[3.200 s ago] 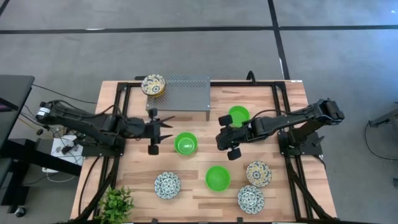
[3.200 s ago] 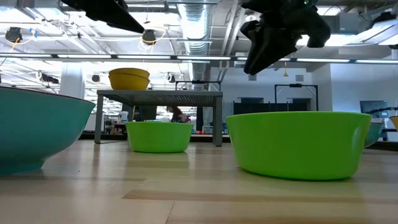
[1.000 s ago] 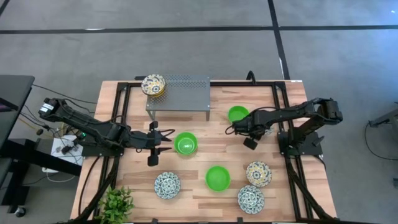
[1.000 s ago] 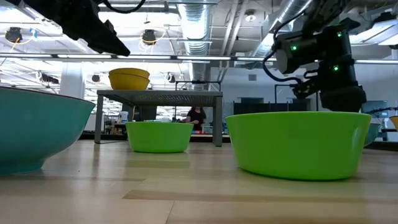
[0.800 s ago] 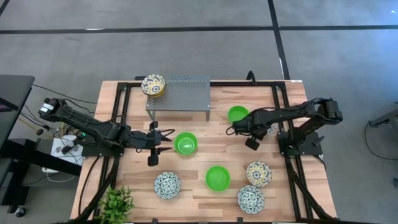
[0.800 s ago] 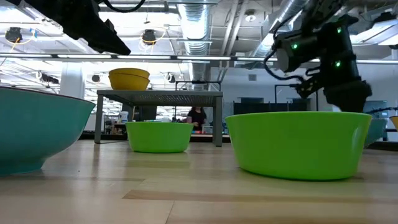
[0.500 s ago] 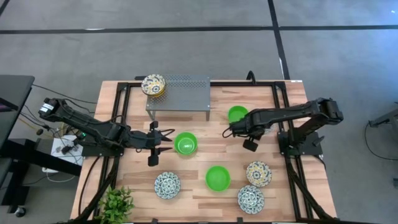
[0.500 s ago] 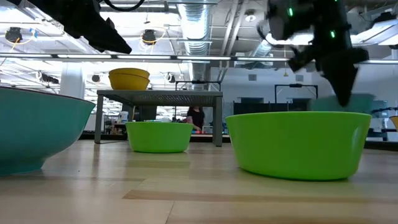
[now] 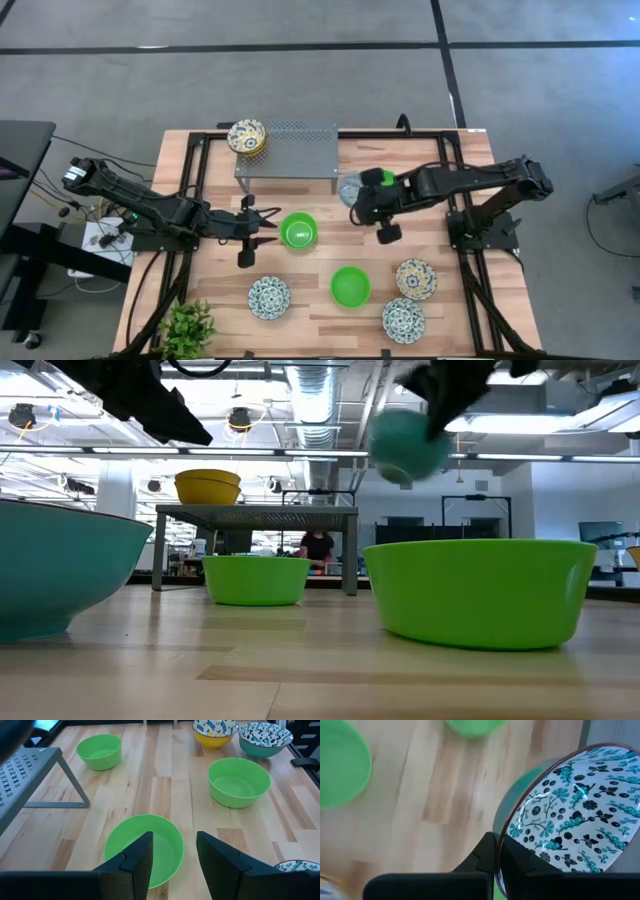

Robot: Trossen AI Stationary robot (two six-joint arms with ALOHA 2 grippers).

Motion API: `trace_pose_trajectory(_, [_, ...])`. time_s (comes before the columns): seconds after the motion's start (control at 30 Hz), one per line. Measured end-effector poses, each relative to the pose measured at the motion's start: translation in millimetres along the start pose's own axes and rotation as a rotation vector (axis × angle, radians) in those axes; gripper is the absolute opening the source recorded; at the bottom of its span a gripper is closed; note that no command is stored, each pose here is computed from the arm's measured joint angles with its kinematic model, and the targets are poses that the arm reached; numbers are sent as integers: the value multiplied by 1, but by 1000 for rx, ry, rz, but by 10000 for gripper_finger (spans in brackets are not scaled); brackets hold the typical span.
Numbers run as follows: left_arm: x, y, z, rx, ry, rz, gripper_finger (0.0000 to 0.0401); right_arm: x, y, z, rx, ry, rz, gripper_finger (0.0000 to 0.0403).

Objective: Pick & Place Mini bowls
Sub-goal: Put the top green patterned bowl on the shelf

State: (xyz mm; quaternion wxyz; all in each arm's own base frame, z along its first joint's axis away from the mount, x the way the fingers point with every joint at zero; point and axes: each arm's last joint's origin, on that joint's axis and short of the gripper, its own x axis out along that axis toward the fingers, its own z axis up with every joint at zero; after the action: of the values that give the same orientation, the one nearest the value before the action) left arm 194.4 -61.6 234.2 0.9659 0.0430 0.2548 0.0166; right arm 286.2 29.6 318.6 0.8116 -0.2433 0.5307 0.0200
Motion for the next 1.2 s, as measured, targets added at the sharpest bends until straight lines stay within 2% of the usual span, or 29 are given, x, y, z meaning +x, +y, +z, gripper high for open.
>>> trace_pose_trajectory(0.1, [0,-1,0,0,4,-34,153,0,-7,7,-212,-79,-47,14])
trace_pose_trajectory(0.27, [0,-3,0,1,11,-106,153,3,-28,12,-318,-151,-140,15])
trace_pose_trajectory(0.43, [0,-4,0,-2,15,-137,153,7,-52,7,-334,-156,-205,5])
trace_pose_trajectory(0.63, [0,-4,0,10,13,-128,153,20,-72,7,-362,-198,-180,7])
trace_pose_trajectory(0.87, [-1,-2,0,70,-1,-53,153,43,-108,36,-361,-152,-177,6])
trace_pose_trajectory(1.2, [-4,-1,2,71,-13,-55,153,89,-156,61,-385,-30,-121,5])
